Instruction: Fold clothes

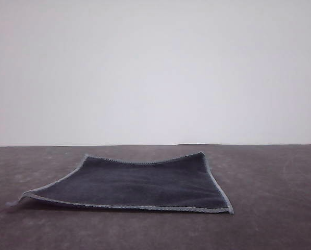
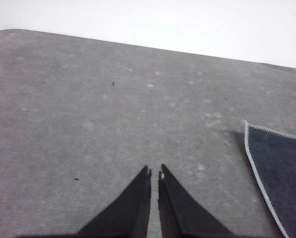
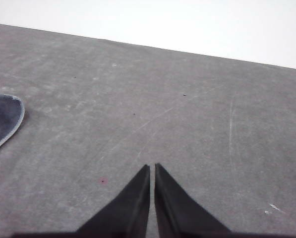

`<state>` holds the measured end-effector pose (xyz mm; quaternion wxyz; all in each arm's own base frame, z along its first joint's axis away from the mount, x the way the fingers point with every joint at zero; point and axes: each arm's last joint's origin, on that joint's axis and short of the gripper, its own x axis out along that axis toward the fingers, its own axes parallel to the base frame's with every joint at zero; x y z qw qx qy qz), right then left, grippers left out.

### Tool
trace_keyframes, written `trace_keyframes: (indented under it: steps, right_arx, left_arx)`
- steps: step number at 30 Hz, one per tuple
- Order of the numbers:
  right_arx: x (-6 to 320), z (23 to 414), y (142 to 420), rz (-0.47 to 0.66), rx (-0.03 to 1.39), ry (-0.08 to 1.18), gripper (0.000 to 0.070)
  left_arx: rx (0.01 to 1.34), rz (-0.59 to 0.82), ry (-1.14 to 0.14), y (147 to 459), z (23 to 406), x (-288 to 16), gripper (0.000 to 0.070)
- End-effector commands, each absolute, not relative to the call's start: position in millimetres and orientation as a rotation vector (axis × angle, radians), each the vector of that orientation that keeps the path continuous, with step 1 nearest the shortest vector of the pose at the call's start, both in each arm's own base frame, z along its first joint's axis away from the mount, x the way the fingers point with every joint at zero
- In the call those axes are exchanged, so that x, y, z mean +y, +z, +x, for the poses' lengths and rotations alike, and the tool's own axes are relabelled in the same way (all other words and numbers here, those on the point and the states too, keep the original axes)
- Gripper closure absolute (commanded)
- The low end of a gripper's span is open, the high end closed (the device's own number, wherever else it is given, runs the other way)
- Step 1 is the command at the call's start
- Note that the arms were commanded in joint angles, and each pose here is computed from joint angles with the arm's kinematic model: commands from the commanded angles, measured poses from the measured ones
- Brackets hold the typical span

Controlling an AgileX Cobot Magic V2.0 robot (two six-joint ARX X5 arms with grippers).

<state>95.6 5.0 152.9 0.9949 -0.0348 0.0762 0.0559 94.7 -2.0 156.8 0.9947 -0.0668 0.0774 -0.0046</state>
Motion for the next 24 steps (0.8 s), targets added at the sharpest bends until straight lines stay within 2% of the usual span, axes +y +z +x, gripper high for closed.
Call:
trace_keyframes:
  steps: [1, 24]
  right_arx:
    - [5.1, 95.9, 152.6, -0.059, 0.144, 0.112, 0.069]
    - [5.1, 95.9, 152.6, -0.059, 0.144, 0.112, 0.069]
  left_arx:
    - [0.178, -0.142, -0.003, 149.6, 95.6, -1.8, 0.0684]
    - [0.178, -0.141, -0.003, 149.6, 95.6, -1.8, 0.0684]
